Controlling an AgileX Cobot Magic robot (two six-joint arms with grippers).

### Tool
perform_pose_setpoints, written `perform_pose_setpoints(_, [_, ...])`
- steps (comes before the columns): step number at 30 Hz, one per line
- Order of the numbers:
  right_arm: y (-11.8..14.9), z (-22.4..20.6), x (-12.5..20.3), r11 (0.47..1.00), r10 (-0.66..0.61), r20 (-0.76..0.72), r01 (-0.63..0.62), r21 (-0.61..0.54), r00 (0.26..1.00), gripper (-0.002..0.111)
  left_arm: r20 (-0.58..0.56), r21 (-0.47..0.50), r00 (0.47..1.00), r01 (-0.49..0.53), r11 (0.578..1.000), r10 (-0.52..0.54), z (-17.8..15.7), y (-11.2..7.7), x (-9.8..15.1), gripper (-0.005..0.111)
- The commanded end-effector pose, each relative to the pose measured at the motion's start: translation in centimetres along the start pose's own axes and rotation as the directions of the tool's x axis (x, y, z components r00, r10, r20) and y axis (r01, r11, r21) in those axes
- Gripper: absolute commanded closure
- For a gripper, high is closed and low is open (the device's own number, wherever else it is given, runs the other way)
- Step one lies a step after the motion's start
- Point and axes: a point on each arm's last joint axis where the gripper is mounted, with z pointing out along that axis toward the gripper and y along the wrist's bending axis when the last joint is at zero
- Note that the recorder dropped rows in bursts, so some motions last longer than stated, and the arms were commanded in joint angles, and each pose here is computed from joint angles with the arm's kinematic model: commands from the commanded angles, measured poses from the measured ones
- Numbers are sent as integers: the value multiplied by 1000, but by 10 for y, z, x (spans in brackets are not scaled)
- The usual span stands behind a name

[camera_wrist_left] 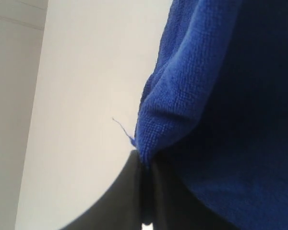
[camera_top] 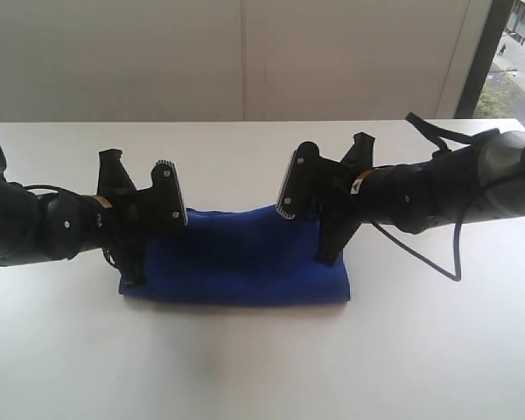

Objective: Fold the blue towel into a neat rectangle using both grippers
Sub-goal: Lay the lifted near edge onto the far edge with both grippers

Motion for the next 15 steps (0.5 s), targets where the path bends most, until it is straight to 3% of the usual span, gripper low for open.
perform_pose_setpoints(1, [-5,9,1,999,27,1,-27,18,1000,108,-4,-9,1000,22,1000,-22,7,2,-1,107])
perform_pose_setpoints(15, [-14,20,24,990,127,-42,-125,58,991,108,-12,-57,1000,6,998,-7,43,3,-3,107])
